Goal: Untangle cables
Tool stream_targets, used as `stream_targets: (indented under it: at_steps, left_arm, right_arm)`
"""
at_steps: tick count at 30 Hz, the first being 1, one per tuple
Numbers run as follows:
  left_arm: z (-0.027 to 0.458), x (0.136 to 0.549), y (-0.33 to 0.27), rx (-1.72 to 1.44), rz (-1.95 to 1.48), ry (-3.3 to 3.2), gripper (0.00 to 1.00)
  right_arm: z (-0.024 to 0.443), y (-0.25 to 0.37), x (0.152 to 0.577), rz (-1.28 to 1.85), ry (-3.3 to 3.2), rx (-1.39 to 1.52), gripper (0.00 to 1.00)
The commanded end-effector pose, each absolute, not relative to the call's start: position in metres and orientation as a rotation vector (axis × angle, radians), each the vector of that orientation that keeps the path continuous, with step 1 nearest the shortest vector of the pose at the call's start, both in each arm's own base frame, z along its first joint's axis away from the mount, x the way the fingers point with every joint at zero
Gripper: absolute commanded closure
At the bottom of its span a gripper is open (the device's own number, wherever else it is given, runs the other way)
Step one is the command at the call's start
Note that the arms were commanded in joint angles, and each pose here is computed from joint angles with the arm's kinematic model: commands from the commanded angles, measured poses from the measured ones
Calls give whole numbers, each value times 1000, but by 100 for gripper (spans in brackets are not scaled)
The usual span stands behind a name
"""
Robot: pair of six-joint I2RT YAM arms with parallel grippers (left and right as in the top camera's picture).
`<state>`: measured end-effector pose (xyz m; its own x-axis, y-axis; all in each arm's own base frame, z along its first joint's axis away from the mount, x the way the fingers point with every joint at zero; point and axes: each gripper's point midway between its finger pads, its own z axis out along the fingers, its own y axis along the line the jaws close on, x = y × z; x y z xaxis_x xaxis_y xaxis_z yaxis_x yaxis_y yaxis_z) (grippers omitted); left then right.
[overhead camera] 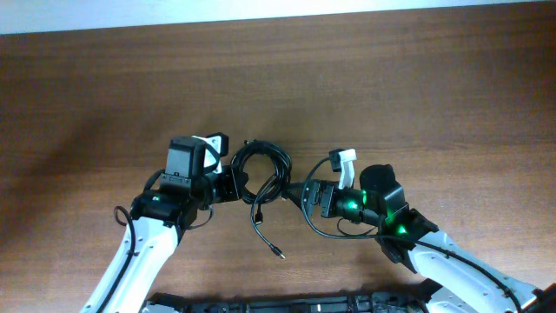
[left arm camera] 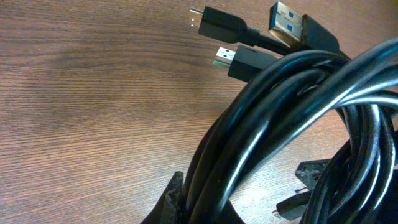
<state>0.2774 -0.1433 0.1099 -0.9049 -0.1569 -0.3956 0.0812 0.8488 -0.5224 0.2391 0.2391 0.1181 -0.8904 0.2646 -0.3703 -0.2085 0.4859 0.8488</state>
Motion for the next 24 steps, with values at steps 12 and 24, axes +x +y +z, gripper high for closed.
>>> stream_targets:
  at_steps: [12, 24]
  left_arm:
    - [146, 266, -155, 200, -838, 2451, 100]
    - [179, 251, -148, 237, -810, 2344, 100]
  right_arm:
    - [107, 235, 235, 1345, 2352, 79, 2]
    - [105, 234, 235, 1342, 2360, 83, 2]
